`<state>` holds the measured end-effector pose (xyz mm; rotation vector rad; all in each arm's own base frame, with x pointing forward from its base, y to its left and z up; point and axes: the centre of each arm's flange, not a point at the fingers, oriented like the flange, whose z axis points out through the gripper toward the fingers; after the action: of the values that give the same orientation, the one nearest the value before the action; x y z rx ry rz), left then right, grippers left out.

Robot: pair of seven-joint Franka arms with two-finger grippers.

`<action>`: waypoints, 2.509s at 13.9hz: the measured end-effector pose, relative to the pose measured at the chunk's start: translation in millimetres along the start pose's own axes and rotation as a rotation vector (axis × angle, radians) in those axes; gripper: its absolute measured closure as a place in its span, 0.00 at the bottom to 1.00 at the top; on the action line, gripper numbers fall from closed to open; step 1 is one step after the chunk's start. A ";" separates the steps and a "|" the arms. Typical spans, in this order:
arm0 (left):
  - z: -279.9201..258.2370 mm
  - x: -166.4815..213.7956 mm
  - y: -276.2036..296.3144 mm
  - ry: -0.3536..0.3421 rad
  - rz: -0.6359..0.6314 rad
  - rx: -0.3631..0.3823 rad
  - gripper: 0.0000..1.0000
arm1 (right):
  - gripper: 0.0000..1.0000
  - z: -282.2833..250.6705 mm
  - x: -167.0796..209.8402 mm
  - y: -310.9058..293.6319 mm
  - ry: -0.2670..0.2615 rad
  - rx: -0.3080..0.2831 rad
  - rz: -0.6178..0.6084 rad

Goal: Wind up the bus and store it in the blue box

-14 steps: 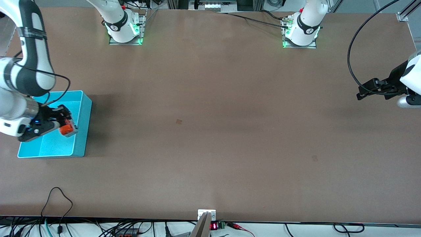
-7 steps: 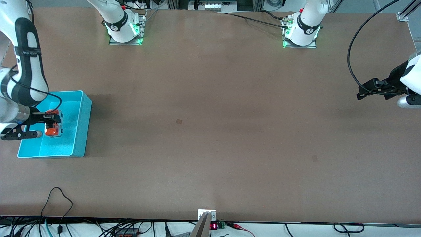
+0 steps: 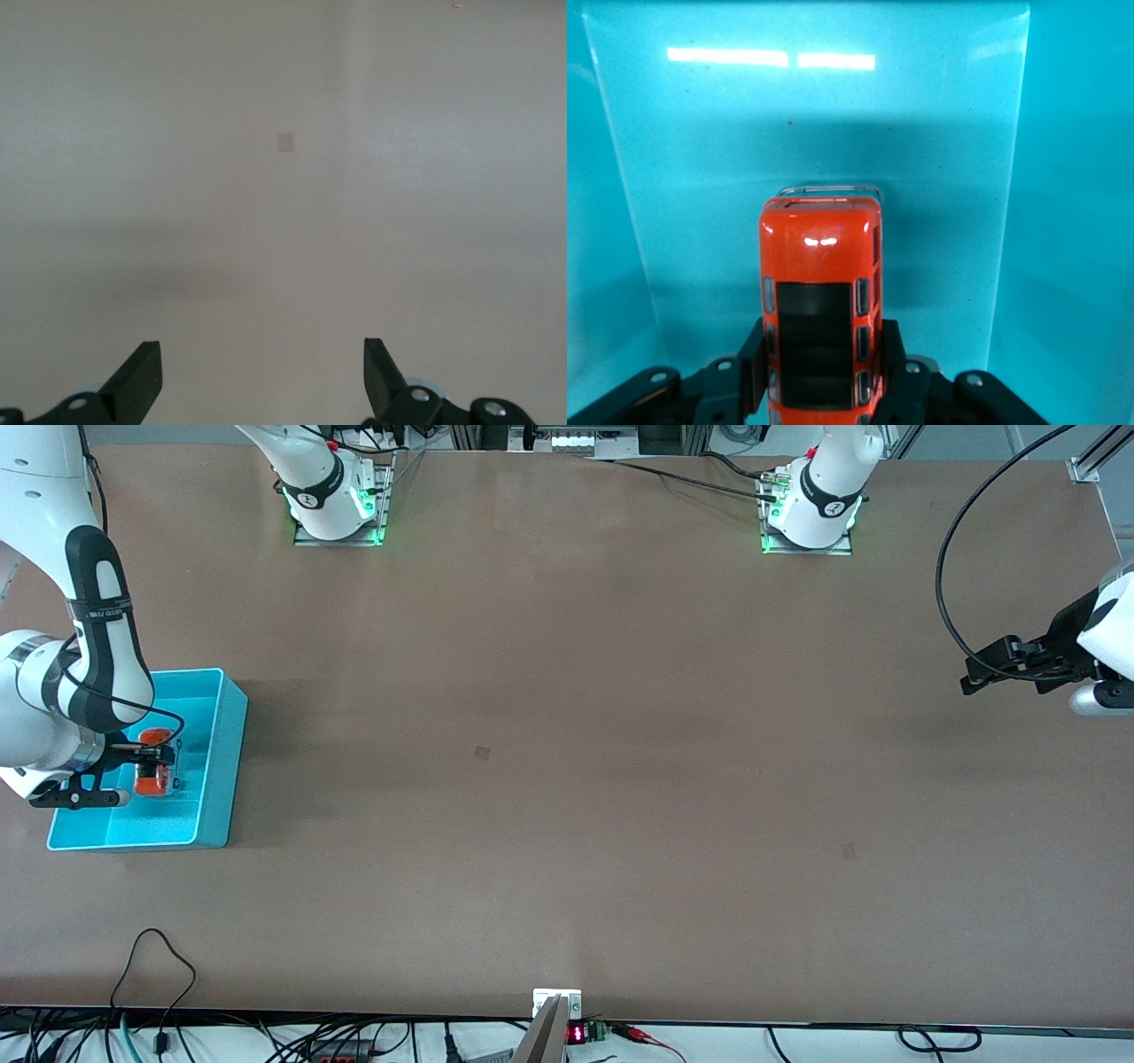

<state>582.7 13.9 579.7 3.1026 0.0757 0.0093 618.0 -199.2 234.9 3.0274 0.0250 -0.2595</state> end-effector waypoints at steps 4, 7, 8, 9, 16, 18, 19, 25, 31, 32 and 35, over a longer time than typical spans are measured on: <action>-0.2 0.3 0.0 0.003 0.000 0.000 0.00 | 0.48 18.6 -9.4 -1.9 -0.039 0.012 0.000; -1.4 1.7 1.2 0.016 0.003 0.000 0.00 | 0.48 21.0 -18.4 -3.4 -0.064 0.025 0.001; -1.5 1.8 2.7 0.018 0.006 0.000 0.00 | 0.48 22.1 -22.2 -4.2 -0.076 0.031 0.002; -1.6 2.0 4.1 0.019 0.008 -0.001 0.00 | 0.48 22.4 -25.3 -4.9 -0.086 0.036 0.002; -3.2 3.9 4.3 0.038 0.009 -0.001 0.00 | 0.15 23.0 -30.3 -6.9 -0.105 0.046 0.000; -3.2 3.9 4.7 0.038 0.010 -0.001 0.00 | 0.00 18.9 -28.8 -7.0 -0.096 0.044 -0.001; -3.2 3.8 5.6 0.038 0.012 -0.001 0.00 | 0.00 10.5 -26.4 -6.9 -0.078 0.041 -0.002; -2.5 3.1 6.4 0.031 0.012 -0.001 0.00 | 0.00 -141.5 -14.5 -28.4 0.101 0.042 -0.054; -2.4 3.0 5.6 0.030 0.011 -0.001 0.00 | 0.00 -257.3 -43.1 -75.2 0.137 0.080 -0.143; -2.4 3.0 5.3 0.030 0.010 -0.001 0.00 | 0.00 -272.4 -48.2 -88.3 0.150 0.082 -0.165; -2.2 2.8 4.9 0.027 0.009 -0.001 0.00 | 0.00 -312.7 -62.8 -116.9 0.163 0.089 -0.188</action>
<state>585.7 9.2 582.1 3.1022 0.0620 0.0519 606.0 -50.9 540.2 3.1289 0.3206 -0.0286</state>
